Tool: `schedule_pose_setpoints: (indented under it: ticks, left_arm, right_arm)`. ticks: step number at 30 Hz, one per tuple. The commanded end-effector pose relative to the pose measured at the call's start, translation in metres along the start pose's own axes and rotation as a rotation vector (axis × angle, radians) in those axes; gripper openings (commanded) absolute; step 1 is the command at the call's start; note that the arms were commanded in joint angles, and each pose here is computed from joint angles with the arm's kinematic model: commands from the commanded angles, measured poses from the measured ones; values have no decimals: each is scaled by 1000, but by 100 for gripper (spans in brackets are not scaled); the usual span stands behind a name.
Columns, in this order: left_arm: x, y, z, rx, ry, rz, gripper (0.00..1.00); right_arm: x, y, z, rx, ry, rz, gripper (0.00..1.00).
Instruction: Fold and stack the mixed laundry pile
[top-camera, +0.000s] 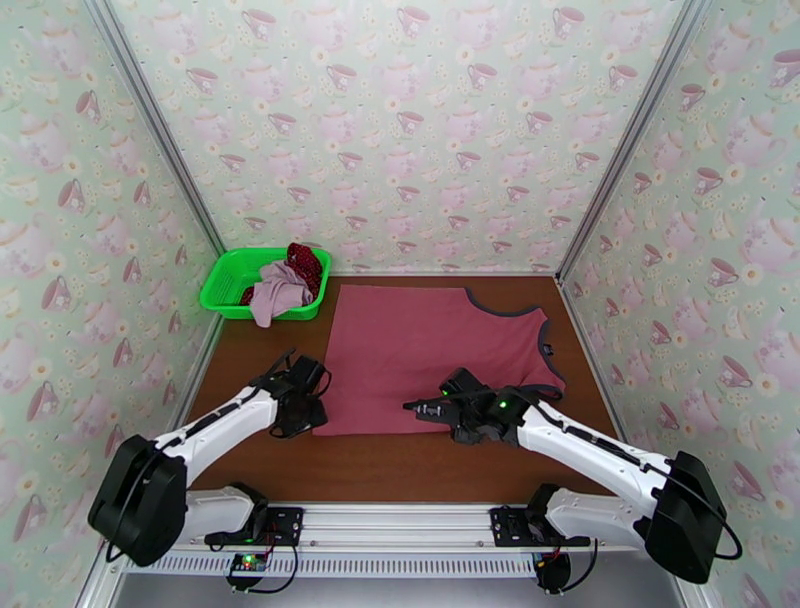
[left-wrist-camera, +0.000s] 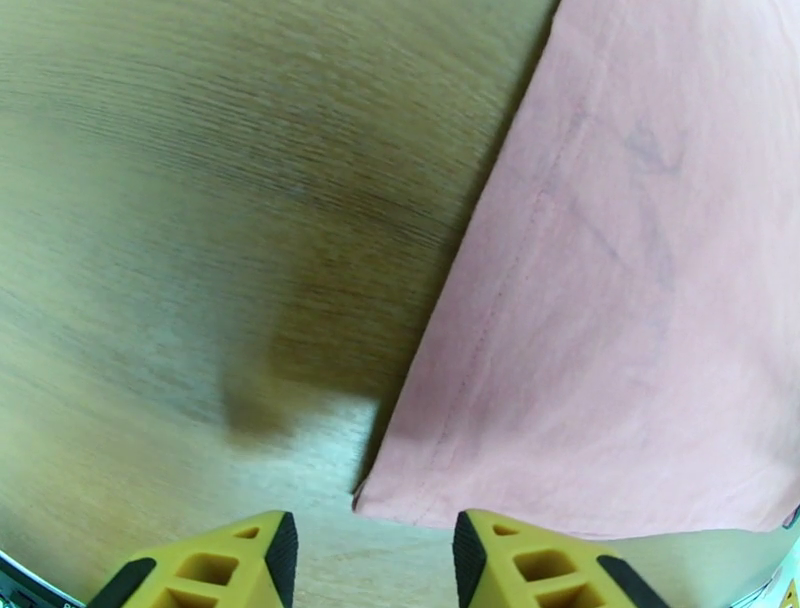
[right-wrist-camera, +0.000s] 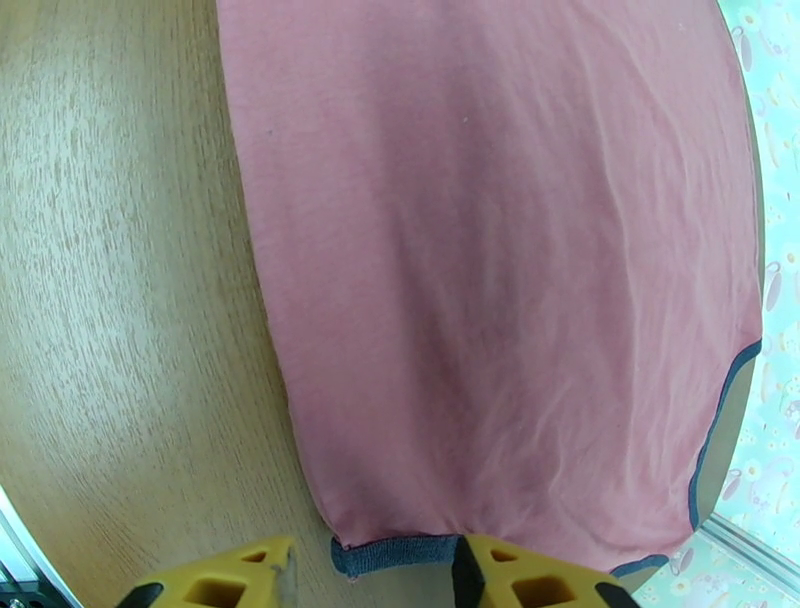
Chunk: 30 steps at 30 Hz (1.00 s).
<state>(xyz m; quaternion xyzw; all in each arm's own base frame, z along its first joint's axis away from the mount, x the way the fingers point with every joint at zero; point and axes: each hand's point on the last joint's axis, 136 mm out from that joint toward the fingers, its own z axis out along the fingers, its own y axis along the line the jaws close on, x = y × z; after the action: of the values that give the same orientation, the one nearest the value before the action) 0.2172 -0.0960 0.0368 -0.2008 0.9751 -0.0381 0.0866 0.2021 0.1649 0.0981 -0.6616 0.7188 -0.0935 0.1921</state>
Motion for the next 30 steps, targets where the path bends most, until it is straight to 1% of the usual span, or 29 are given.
schedule_pose_setpoints:
  ticks: [1, 8, 14, 20, 21, 22, 23, 25, 26, 30]
  left_arm:
    - [-1, -15, 7, 38, 15, 12, 45]
    - [6, -17, 16, 13, 54, 33, 44]
    - [15, -10, 15, -23, 75, 49, 43]
    - [17, -8, 24, -42, 83, 54, 39]
    - [17, -9, 27, -44, 83, 54, 36]
    - [15, -11, 29, -43, 79, 57, 31]
    - [12, -13, 31, -41, 71, 58, 25]
    - [5, -15, 34, -51, 54, 67, 7]
    - [2, -15, 35, -59, 50, 71, 0]
    - [-9, -17, 32, -61, 25, 85, 0]
  right_arm:
    - [-1, 4, 1, -8, -14, -5, 46]
    - [-1, 5, 2, -12, -13, -2, 46]
    - [0, 6, 3, -13, -12, -5, 46]
    - [4, 9, 8, -18, 7, -16, 48]
    - [5, 10, 10, -20, 15, -20, 49]
    - [8, 11, 11, -22, 27, -27, 49]
    - [10, 11, 13, -22, 37, -33, 50]
    - [15, 13, 18, -26, 68, -53, 50]
    - [18, 13, 20, -23, 83, -58, 50]
    - [26, 14, 29, -20, 133, -85, 48]
